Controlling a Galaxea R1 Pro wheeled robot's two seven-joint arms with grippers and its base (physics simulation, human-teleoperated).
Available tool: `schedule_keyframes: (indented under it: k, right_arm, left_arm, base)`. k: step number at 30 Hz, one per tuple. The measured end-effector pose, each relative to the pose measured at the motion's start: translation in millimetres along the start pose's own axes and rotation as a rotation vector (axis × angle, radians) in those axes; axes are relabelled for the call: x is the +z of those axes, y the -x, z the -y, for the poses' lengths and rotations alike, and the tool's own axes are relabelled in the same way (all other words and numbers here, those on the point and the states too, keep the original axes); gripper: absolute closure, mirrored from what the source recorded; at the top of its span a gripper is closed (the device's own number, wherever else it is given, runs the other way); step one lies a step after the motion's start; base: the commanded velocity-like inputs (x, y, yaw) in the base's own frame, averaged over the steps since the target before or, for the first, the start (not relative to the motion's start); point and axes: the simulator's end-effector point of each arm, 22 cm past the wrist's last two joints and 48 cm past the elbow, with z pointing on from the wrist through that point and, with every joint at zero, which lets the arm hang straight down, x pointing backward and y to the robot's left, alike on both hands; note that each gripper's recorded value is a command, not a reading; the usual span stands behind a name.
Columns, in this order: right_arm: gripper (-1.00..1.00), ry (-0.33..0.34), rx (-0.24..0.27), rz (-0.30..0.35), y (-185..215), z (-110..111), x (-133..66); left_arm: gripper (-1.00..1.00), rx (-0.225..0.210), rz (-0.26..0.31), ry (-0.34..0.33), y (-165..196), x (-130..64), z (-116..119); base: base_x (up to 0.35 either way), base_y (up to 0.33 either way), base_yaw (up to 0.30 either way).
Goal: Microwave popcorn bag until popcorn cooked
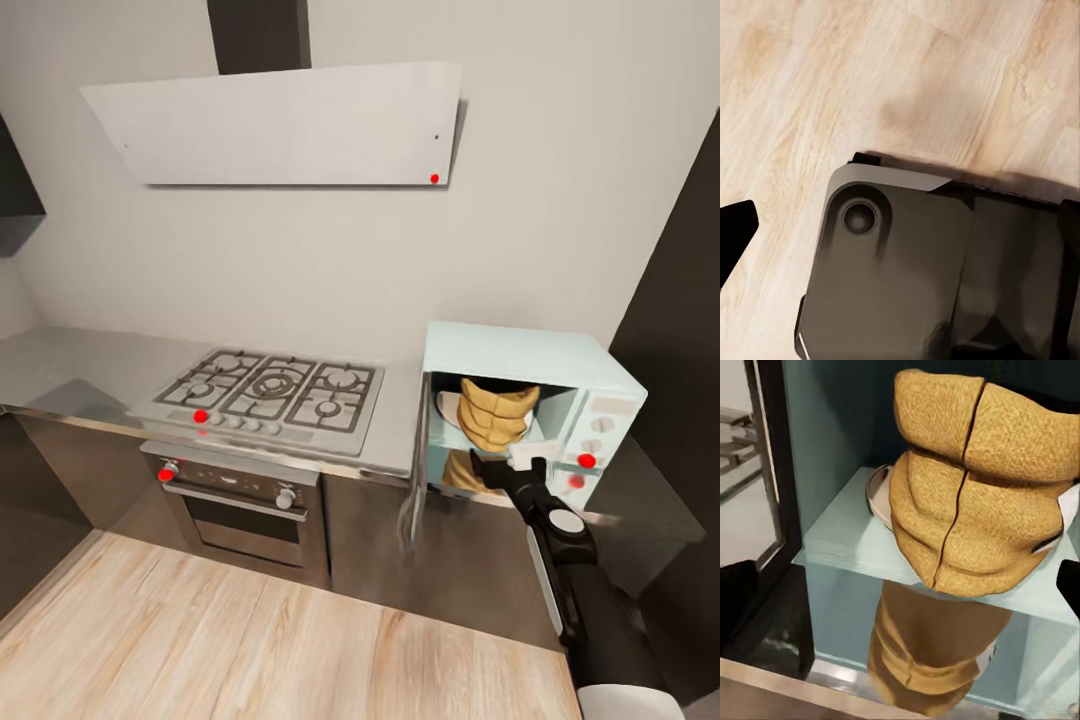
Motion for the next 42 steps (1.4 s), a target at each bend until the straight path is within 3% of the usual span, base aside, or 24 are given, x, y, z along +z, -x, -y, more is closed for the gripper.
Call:
schedule_keyframes:
  k: [5, 9, 11, 17, 27, 30, 38, 42]
  right_arm:
    - [-1.0, -0.007, -0.001, -0.028, -15, 1, 3.0]
    - [-1.0, -0.101, 0.006, -0.025, -16, 22, 1.8]
    - [-1.0, -0.117, 0.008, -0.024, -15, 26, 2.4]
    - [-1.0, -0.113, 0.01, -0.054, -31, 23, 7.7]
    - [-1.0, -0.113, 0.01, -0.046, -38, 22, 12.4]
    - [-1.0, -0.141, 0.014, -0.03, -24, 29, 21.5]
    - [-1.0, -0.178, 0.04, -0.057, -7, 39, 75.8]
    - [-1.0, -0.188, 0.039, -0.055, -3, 42, 80.1]
  left_arm:
    - [-1.0, -0.01, 0.0, 0.003, 0, 0.1, -1]
    - [-1.0, -0.012, 0.0, 0.004, 0, -0.2, -1]
    - [-1.0, -0.011, 0.0, 0.003, 0, 0.0, -1]
    - [-1.0, -0.011, 0.0, 0.003, 0, 0.1, -1]
    - [-1.0, -0.012, -0.002, 0.004, -1, -0.2, -1]
    - [-1.0, -0.012, -0.002, 0.004, -1, -0.2, -1]
    - [-1.0, -0.011, -0.001, 0.004, -1, -0.1, -1]
    - [-1.0, -0.011, -0.001, 0.004, -1, -0.1, -1]
  base:
    - [0.013, 0.0, 0.0]
    - [0.231, 0.0, 0.0]
    - [0.074, 0.0, 0.0]
    - [0.01, 0.0, 0.0]
    - [0.0, 0.0, 0.0]
    - [0.0, 0.0, 0.0]
    - [0.0, 0.0, 0.0]
    - [0.0, 0.0, 0.0]
